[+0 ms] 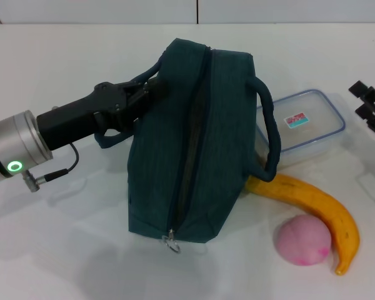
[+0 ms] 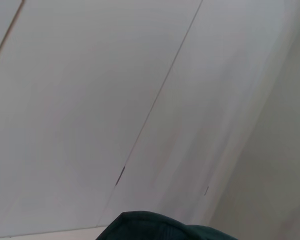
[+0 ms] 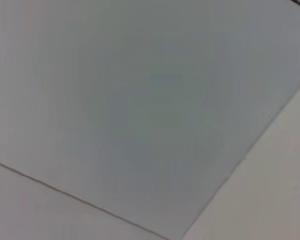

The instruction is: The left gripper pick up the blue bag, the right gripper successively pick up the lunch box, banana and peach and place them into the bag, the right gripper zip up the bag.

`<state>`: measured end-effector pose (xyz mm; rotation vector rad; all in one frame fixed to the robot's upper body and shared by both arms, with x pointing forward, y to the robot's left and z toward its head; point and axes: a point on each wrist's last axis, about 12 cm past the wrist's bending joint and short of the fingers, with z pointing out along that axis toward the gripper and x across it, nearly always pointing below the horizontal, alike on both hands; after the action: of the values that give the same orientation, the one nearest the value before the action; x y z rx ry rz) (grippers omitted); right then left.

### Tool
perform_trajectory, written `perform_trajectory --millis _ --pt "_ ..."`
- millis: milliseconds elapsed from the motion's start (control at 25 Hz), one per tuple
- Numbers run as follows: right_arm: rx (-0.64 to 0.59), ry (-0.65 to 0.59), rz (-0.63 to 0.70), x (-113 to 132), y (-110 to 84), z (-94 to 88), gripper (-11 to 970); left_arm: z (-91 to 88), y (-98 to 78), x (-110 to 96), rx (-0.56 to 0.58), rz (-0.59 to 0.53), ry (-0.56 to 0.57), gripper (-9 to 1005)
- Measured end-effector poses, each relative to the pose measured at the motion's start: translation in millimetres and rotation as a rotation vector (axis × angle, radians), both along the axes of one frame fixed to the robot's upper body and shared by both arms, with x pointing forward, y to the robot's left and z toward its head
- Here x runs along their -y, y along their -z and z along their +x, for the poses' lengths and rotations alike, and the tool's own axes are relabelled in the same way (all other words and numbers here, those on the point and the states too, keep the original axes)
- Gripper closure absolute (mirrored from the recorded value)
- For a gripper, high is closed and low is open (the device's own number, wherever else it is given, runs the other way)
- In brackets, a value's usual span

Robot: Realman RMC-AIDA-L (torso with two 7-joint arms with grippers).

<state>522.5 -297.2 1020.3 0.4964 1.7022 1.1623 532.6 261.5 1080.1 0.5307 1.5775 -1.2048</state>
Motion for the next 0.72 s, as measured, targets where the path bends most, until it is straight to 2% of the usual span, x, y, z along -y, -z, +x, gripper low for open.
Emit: perform_trajectory --millis 320,720 --pt "-0.079 -0.031 0.071 -12 3.4 3.6 215 -1.3 -0.9 -1 0.005 -0.002 0.011 958" --pt "-0.144 -0.062 0.101 -27 0.9 20.3 222 -3.8 1.1 -1 0.020 0.006 0.007 958"
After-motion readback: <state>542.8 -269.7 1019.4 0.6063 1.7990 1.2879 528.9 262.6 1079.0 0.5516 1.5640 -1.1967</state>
